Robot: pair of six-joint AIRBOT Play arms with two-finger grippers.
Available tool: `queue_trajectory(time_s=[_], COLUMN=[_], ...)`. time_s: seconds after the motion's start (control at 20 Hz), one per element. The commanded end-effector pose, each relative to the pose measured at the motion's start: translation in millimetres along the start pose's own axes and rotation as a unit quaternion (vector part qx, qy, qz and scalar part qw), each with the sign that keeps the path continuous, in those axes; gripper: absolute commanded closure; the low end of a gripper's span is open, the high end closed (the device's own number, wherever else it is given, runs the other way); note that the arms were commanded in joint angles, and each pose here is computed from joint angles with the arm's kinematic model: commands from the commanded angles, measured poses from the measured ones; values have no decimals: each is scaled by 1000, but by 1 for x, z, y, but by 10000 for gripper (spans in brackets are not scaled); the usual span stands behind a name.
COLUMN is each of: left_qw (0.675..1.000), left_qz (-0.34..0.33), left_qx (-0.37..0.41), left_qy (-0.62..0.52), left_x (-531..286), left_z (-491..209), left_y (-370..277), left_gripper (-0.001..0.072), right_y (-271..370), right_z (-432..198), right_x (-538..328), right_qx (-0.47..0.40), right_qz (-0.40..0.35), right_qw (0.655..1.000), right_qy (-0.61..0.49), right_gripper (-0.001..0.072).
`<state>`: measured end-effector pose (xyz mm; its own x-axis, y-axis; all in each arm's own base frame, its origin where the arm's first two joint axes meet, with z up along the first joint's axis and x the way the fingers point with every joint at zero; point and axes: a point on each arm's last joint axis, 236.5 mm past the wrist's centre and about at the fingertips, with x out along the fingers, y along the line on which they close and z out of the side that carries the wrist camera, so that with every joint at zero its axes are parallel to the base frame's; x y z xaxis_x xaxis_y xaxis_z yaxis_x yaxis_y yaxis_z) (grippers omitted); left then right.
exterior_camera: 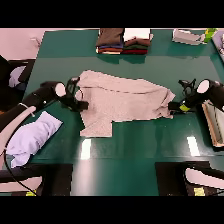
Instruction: Fold the shirts.
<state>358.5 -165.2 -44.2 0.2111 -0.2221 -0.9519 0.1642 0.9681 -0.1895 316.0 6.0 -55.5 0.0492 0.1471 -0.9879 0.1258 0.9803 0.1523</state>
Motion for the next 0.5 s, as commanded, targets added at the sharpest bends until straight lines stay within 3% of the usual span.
queue_trajectory(time_s=[0.0,0.2,0.45], left_qw=[993,943,833], left_qz=[70,123,82], left_qx=[59,79,61], left_qy=[-78,-300,-544], left_x=[-81,-277,-510], left_z=[40,93,52], left_y=[19,21,2], left_gripper=[685,685,685], right_y=[18,40,45], right_z=[26,67,38], right_x=[-53,-194,-399], right_qx=[-25,-52,-56], right_qz=[6,13,5], right_qw=[999,970,873], right_qy=[-48,-238,-484], right_gripper=[696,697,697])
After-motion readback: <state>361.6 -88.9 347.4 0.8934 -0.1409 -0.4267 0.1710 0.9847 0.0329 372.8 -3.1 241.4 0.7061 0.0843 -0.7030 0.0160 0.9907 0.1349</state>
